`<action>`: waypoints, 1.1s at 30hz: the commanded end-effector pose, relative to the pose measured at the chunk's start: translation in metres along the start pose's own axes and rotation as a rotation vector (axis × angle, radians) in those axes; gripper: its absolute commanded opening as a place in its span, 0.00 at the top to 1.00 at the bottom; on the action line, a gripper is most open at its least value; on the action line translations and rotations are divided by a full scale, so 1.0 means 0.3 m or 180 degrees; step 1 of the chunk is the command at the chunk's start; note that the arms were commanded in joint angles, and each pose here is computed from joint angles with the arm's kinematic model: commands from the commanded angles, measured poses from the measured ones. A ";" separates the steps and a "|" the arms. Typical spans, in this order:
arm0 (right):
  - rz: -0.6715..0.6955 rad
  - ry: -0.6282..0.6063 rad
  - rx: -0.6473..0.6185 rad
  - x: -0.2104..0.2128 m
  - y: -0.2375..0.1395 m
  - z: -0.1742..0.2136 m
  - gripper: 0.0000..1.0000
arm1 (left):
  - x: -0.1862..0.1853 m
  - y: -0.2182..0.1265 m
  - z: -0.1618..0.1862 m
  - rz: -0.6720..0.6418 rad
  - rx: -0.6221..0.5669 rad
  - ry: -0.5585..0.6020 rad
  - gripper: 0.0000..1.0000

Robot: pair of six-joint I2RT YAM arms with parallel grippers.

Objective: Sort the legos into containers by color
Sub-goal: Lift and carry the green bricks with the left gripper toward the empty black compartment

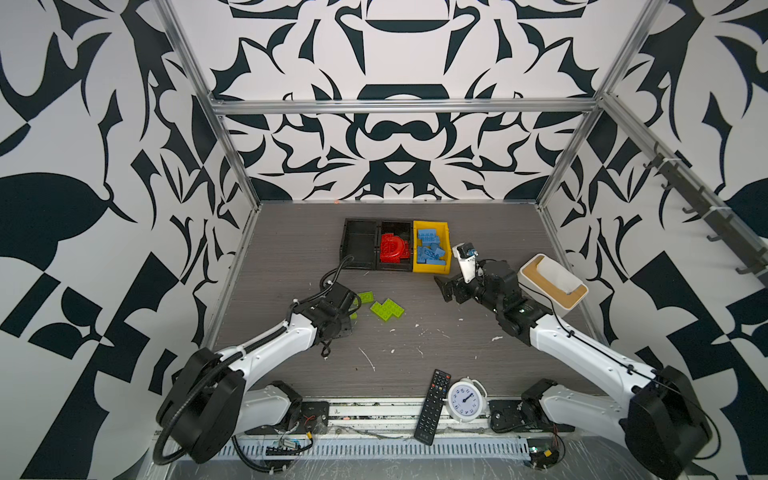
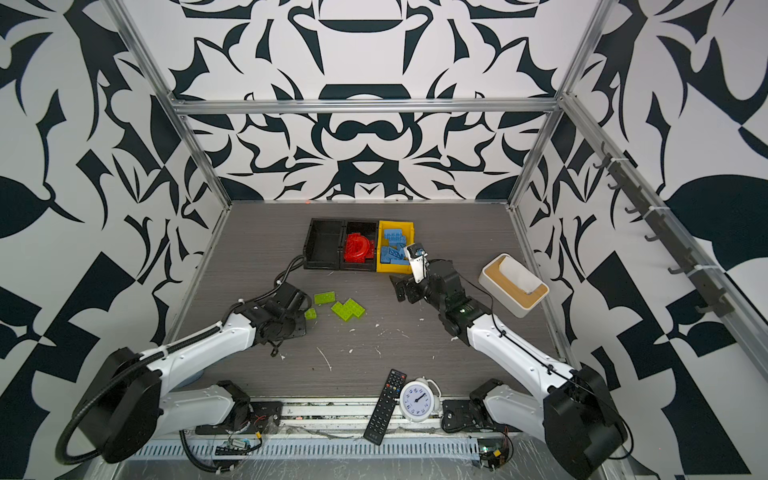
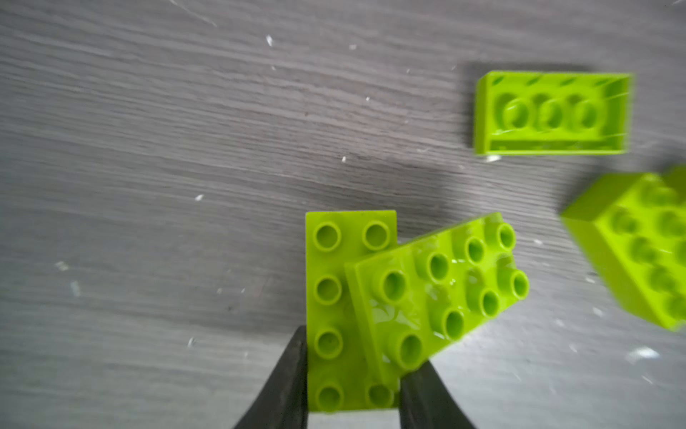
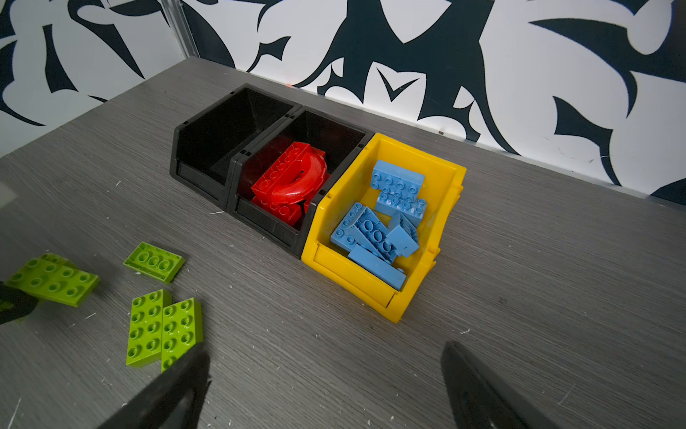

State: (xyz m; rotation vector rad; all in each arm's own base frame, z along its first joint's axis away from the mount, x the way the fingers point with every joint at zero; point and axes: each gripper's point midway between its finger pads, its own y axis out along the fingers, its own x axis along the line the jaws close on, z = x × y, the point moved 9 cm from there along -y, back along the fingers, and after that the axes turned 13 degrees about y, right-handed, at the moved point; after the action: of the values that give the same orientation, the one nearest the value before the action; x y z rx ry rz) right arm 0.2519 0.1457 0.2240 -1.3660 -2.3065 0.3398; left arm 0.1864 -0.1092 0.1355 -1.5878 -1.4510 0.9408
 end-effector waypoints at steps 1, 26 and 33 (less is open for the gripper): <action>-0.0095 0.0031 -0.0200 0.019 -0.022 -0.061 0.00 | 0.020 -0.070 -0.003 0.0007 -0.0097 0.0014 0.77; -0.0056 0.0022 -0.0270 0.018 -0.047 -0.072 0.00 | -0.149 -0.102 -0.662 0.0437 -0.0782 0.1100 0.83; -0.0073 0.0049 -0.0255 0.020 -0.042 -0.071 0.01 | -0.146 -0.076 -0.542 0.0744 -0.0716 0.0958 0.85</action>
State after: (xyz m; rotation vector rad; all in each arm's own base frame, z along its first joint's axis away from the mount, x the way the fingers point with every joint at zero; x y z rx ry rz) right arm 0.2470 0.1433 0.2324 -1.3647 -2.3202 0.3089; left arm 0.3387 -0.1627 0.2252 -1.9462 -1.2494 0.6044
